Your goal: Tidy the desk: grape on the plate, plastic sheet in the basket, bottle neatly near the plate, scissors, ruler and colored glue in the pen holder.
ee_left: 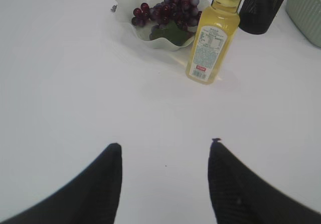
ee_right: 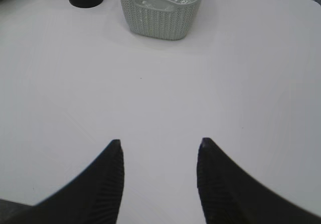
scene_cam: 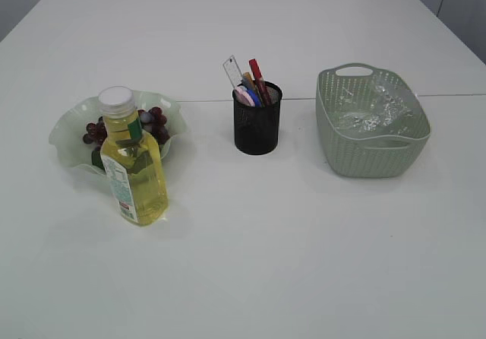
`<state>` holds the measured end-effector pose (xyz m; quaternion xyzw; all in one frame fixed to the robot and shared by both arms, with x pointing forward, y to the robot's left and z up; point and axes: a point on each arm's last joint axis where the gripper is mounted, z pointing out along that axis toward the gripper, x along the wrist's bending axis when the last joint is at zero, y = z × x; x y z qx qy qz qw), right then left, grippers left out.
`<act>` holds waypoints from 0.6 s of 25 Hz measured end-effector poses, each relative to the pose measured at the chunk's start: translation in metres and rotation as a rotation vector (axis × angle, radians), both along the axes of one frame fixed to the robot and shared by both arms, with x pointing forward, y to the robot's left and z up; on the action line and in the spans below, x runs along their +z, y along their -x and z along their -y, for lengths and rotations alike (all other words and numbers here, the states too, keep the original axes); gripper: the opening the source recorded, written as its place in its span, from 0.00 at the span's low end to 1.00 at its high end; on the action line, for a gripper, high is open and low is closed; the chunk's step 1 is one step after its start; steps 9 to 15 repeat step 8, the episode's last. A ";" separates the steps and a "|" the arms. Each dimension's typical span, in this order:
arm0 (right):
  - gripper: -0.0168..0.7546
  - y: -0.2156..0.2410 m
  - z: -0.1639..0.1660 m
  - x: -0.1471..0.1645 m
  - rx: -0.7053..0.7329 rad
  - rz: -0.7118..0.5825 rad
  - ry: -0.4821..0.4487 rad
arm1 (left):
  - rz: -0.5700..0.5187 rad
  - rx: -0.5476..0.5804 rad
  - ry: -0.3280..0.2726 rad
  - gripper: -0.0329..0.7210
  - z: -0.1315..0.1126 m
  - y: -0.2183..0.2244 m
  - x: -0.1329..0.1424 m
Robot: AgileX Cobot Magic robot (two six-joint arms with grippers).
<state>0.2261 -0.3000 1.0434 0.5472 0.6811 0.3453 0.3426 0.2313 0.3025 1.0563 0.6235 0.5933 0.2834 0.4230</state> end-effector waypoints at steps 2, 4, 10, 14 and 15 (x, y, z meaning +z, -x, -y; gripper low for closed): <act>0.48 0.000 0.000 0.000 0.000 0.000 0.000 | 0.000 0.000 0.000 0.58 0.000 0.000 0.000; 0.48 0.000 0.000 0.000 0.000 0.001 0.000 | 0.000 0.000 0.000 0.57 0.000 0.000 0.000; 0.48 0.000 0.000 0.000 0.000 0.001 0.000 | 0.000 0.000 0.000 0.55 0.000 0.000 0.000; 0.48 0.000 0.000 0.000 0.000 0.001 0.000 | 0.000 0.000 0.000 0.55 0.000 0.000 0.000; 0.48 0.000 0.000 0.000 0.000 0.001 0.000 | 0.000 0.000 0.000 0.55 0.000 0.000 0.000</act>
